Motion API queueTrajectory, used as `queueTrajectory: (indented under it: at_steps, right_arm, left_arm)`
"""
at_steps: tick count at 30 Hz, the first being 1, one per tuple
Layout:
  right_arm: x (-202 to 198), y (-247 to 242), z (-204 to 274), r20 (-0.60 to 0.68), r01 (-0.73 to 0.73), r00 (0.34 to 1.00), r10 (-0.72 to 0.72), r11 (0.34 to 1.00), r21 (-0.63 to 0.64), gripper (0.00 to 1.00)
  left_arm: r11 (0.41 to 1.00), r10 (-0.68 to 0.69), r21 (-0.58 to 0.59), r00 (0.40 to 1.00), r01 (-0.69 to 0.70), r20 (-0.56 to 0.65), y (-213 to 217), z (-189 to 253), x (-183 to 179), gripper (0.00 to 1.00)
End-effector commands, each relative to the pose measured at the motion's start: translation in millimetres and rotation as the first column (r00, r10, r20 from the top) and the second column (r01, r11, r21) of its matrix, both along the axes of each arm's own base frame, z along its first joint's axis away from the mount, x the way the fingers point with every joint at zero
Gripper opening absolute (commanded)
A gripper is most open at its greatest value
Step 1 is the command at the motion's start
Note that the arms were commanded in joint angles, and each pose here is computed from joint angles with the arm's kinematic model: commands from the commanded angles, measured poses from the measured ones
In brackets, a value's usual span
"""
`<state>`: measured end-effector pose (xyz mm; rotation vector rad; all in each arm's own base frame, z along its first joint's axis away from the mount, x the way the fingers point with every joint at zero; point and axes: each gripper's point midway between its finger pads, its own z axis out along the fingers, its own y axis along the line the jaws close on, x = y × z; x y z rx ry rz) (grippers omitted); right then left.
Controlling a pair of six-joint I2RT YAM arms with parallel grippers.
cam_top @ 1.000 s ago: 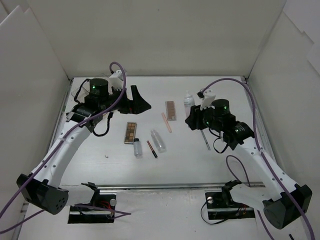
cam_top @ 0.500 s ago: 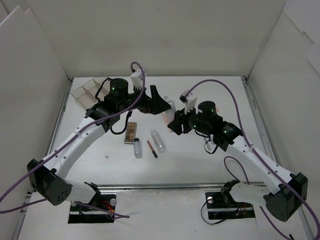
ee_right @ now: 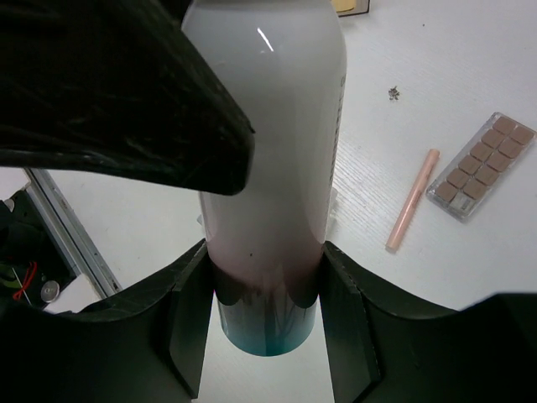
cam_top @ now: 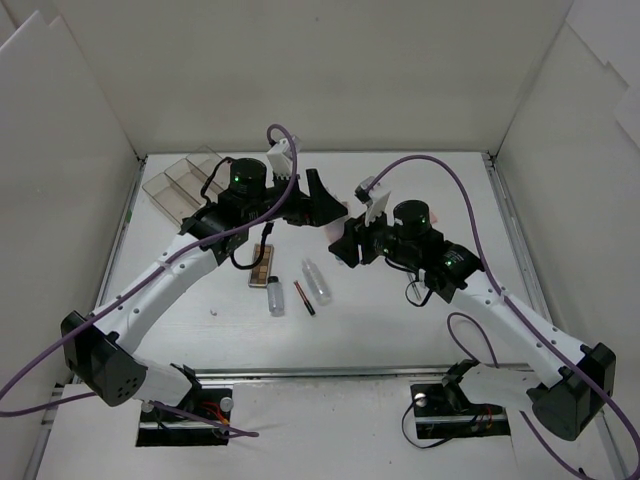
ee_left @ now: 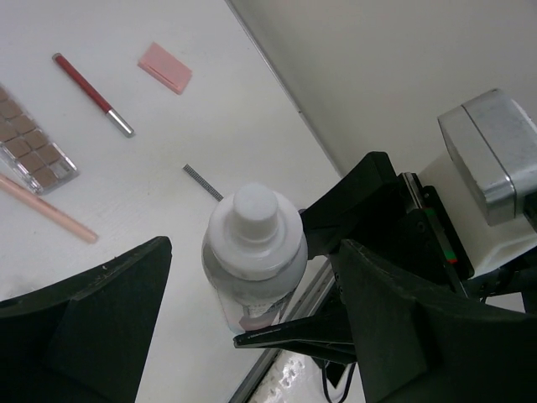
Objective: Organize the makeup
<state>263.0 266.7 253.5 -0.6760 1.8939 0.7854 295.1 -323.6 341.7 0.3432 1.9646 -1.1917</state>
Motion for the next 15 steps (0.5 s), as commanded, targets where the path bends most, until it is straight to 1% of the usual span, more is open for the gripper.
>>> queueTrajectory:
  at_steps: [1, 4, 10, 12, 15]
  right_arm:
    - [11, 13, 62, 0.158, -0.018, 0.987, -0.003, 0.992, 0.126, 0.00]
    - [12, 15, 65, 0.162, -0.021, 0.987, -0.001, 0.991, 0.132, 0.00]
    - [12, 21, 67, 0.168, -0.031, 0.986, 0.008, 0.991, 0.133, 0.00]
    - [11, 22, 68, 0.170, -0.033, 0.985, 0.010, 0.991, 0.133, 0.00]
    - [12, 22, 71, 0.178, -0.026, 0.984, 0.002, 0.990, 0.138, 0.00]
  left_arm:
    - [0.997, 0.016, -0.082, 0.997, -0.010, 0.070, -4, 36, 1, 0.75]
    - [0.995, 0.015, -0.095, 0.997, -0.008, 0.076, -5, 38, 2, 0.65]
    - [0.995, -0.008, -0.101, 0.998, 0.015, 0.068, -12, 35, 0, 0.50]
    - [0.994, -0.017, -0.106, 0.998, 0.024, 0.063, -13, 34, -2, 0.49]
    - [0.995, -0.027, -0.098, 0.998, 0.032, 0.049, -17, 29, -4, 0.56]
